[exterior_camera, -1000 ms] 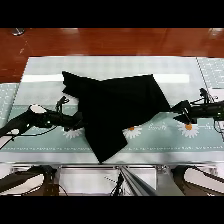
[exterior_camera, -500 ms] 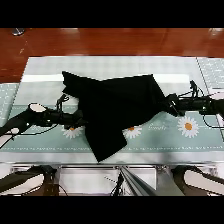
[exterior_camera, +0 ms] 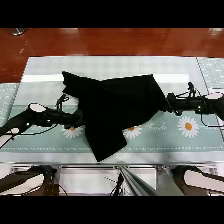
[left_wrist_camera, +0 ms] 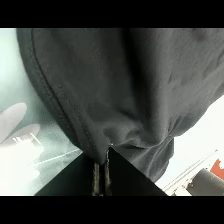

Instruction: Fold the shirts.

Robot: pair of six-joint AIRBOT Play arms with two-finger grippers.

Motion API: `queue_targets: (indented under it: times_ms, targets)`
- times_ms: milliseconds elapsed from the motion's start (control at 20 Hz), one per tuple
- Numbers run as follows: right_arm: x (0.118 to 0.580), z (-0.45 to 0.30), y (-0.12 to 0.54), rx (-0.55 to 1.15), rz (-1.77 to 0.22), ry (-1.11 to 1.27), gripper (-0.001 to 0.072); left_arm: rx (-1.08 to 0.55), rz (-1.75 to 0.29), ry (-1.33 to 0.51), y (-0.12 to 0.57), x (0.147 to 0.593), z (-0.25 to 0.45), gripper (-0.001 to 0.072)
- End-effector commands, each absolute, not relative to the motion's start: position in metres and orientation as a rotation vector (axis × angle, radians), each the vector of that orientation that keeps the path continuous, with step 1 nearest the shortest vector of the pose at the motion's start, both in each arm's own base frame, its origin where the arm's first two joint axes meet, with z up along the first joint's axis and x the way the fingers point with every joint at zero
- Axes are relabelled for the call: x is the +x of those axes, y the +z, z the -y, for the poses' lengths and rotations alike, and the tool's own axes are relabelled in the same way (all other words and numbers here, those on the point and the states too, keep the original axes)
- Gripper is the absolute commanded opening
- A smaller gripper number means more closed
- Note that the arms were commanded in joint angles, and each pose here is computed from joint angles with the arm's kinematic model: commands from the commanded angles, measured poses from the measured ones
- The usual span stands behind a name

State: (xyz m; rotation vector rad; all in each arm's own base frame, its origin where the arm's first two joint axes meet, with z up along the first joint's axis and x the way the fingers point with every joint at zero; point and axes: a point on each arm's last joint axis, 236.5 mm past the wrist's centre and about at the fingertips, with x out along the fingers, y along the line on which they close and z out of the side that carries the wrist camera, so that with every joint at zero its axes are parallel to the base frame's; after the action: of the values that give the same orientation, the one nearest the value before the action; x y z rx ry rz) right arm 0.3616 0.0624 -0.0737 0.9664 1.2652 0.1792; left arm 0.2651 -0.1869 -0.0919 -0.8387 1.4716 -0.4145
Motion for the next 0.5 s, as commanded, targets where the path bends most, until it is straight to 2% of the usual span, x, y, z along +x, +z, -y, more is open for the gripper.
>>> queue_targets:
  times_ms: [0,100,250,350,450]
  targets:
    - [0.376,-0.071,-0.042,0.923,-1.236,0.303,0.0023,-0.845,-1.435,-0.44,-0.076,0.28,0.185,0.0027]
    - [0.408,-0.071,0.026,0.845,-1.137,0.413,0.0023,-0.828,-1.311,-0.511,-0.027,0.318,0.18,0.0027]
    - [0.46,-0.059,0.177,0.711,-0.839,0.476,0.0022,-0.78,-0.898,-0.63,0.13,0.395,0.166,0.0026]
    - [0.467,-0.055,0.288,0.595,-0.623,0.504,0.0022,-0.673,-0.611,-0.681,0.252,0.416,0.15,0.0026]
    - [0.441,-0.061,0.378,0.45,-0.458,0.534,0.0022,-0.594,-0.376,-0.691,0.361,0.407,0.131,0.0026]
